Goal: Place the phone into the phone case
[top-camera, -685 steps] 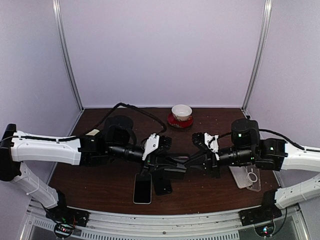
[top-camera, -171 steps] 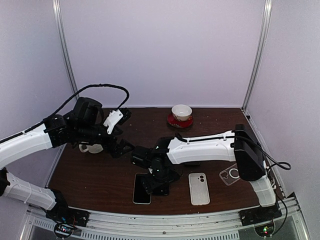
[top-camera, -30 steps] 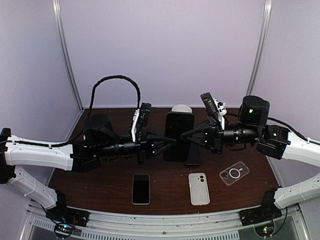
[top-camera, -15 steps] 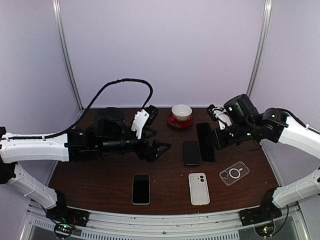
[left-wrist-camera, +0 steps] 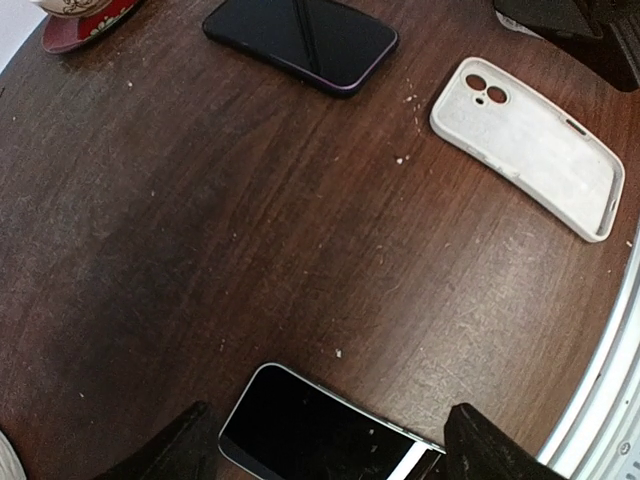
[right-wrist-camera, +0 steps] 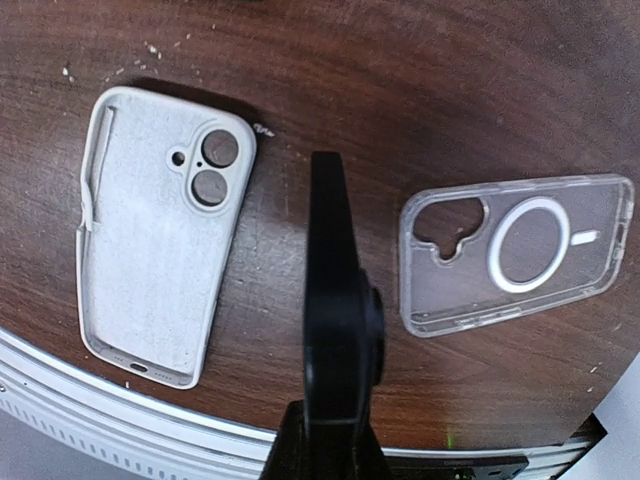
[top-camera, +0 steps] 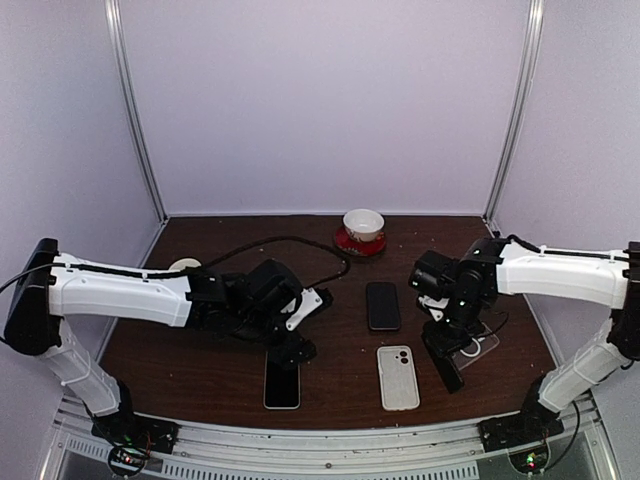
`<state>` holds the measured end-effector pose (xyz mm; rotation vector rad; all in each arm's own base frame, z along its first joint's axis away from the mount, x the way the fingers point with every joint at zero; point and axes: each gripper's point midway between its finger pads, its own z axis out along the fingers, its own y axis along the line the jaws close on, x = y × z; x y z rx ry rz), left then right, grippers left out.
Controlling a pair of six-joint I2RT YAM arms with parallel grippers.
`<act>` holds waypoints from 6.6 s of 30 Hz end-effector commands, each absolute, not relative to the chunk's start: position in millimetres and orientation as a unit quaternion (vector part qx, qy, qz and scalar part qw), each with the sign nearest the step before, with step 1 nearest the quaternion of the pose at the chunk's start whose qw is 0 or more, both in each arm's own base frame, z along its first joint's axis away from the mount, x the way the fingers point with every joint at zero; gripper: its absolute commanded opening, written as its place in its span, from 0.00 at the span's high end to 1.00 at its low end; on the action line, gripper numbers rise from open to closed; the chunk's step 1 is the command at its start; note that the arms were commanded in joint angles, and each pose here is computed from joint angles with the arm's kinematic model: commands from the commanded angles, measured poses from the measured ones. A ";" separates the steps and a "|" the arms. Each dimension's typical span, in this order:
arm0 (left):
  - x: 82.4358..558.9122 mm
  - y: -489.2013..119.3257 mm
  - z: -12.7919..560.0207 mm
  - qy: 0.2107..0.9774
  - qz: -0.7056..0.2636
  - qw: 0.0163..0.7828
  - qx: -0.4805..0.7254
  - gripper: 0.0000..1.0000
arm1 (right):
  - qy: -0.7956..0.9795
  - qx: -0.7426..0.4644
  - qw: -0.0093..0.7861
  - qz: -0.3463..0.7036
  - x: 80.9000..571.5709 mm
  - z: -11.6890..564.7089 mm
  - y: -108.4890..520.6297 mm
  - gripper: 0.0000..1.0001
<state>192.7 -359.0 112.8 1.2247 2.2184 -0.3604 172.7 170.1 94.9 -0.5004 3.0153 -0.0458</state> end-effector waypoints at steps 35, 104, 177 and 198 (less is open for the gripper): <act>164.3 -360.6 43.6 0.821 -0.176 0.218 0.497 0.56 | 0.984 -0.062 -0.037 0.164 191.5 64.2 317.3 1.00; 183.2 -358.0 286.6 0.648 -0.337 0.587 0.350 1.00 | 0.756 -0.181 0.520 0.353 222.2 333.0 383.2 0.01; 169.9 -318.4 107.1 0.816 -0.218 0.382 0.374 0.29 | 0.930 -0.106 0.327 0.133 210.2 131.5 372.0 0.94; 138.6 -273.1 91.3 0.826 -0.260 0.361 0.347 0.27 | 0.946 -0.059 0.316 0.038 171.2 103.8 373.0 0.94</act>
